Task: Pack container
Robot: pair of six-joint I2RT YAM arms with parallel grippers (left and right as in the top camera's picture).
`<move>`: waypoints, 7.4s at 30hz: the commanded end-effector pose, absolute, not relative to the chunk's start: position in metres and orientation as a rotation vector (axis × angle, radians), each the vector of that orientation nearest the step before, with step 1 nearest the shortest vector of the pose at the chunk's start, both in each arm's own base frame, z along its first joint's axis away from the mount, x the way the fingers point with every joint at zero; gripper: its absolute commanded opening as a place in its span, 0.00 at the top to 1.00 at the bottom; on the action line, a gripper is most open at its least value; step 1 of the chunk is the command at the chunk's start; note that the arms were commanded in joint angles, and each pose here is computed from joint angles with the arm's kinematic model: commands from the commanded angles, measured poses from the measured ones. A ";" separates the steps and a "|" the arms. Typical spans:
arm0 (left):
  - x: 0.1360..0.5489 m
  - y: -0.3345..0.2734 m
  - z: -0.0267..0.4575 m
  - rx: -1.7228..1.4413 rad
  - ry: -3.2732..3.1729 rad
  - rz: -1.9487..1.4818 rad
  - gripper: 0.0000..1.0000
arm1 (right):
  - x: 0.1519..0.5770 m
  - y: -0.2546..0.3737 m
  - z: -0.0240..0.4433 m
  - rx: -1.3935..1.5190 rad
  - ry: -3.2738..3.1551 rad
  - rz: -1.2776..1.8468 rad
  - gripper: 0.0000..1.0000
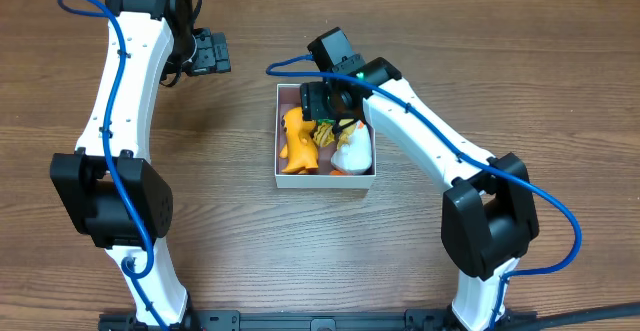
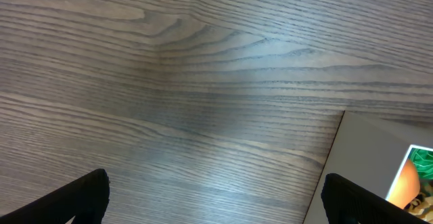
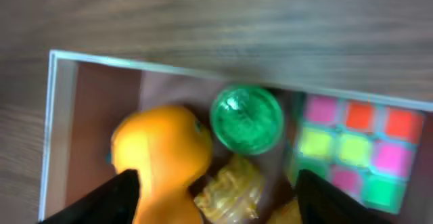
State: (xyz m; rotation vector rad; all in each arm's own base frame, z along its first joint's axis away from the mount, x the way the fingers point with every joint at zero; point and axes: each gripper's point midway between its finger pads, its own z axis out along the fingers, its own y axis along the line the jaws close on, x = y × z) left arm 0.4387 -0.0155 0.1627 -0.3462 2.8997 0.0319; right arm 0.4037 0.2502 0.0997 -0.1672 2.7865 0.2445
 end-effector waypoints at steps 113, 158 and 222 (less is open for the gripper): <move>0.442 -0.015 0.170 -0.375 2.869 0.024 0.00 | 0.201 -0.001 0.369 0.215 1.693 0.173 0.00; 0.442 -0.015 0.170 -0.374 2.870 0.024 0.00 | 0.220 0.013 0.266 0.140 1.451 0.257 0.00; 0.442 -0.015 0.170 -0.374 2.870 0.024 0.00 | 0.246 0.015 0.170 0.151 1.593 0.252 0.00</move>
